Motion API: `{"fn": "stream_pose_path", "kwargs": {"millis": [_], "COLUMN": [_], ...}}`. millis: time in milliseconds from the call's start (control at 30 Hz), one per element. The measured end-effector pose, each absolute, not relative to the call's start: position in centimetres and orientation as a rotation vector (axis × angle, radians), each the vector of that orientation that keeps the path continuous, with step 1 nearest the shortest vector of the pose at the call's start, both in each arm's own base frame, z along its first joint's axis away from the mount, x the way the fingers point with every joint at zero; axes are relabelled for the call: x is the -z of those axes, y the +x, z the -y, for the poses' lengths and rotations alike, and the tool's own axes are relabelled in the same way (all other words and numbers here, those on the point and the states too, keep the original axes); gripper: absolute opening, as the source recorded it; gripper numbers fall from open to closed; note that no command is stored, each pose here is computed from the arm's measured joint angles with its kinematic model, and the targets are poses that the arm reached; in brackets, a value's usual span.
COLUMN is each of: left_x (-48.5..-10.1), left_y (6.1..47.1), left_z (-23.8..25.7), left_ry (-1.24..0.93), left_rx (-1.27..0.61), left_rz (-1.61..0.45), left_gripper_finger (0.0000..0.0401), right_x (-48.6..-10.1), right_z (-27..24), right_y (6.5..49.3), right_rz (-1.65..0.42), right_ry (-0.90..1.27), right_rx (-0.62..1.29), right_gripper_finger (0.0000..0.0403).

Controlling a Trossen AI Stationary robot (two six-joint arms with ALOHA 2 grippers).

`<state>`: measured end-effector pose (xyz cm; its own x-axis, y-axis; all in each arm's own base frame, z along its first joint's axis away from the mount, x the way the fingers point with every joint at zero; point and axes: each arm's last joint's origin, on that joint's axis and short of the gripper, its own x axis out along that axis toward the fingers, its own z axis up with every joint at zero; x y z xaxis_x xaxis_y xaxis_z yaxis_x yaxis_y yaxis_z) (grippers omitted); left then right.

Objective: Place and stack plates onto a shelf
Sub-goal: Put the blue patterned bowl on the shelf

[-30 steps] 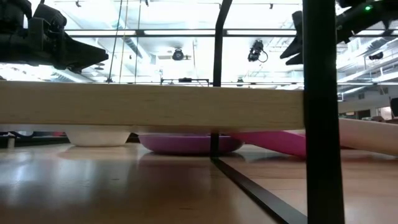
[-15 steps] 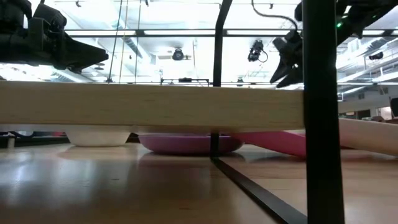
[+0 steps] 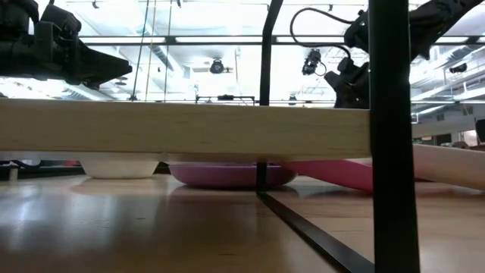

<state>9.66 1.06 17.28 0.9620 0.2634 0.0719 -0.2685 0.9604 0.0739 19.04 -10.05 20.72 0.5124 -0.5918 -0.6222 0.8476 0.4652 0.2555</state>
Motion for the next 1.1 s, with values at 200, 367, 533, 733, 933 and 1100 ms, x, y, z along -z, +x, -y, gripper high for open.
{"fn": "stream_pose_path", "kwargs": {"millis": [200, 367, 533, 733, 933, 1100], "left_x": [-17.3, -17.3, -17.3, -17.3, -17.3, -17.3], "left_y": [9.7, 9.7, 9.7, 9.7, 9.7, 9.7], "left_z": [-1.1, -1.1, -1.1, -1.1, -1.1, -1.1], "left_ry": [0.082, 0.082, 0.082, 0.081, 0.081, 0.081], "left_rx": [-0.27, -0.27, -0.27, -0.27, -0.27, -0.27], "left_rz": [0.062, 0.062, 0.062, 0.062, 0.062, 0.062], "left_gripper_finger": [0.0146, 0.0146, 0.0146, 0.0146, 0.0146, 0.0146], "right_x": [-20.0, -19.8, -19.8, -19.4, -18.1, -17.4], "right_z": [10.2, 10.3, 10.4, 10.5, 10.7, 10.8], "right_y": [19.3, 19.4, 19.3, 19.5, 20.0, 20.2], "right_rz": [-0.523, -0.531, -0.527, -0.534, -0.595, -0.634], "right_ry": [0.58, 0.569, 0.564, 0.595, 0.594, 0.593], "right_rx": [0.953, 0.978, 0.989, 1.006, 1.017, 1.022], "right_gripper_finger": [0.014, 0.014, 0.014, 0.014, 0.014, 0.014]}}
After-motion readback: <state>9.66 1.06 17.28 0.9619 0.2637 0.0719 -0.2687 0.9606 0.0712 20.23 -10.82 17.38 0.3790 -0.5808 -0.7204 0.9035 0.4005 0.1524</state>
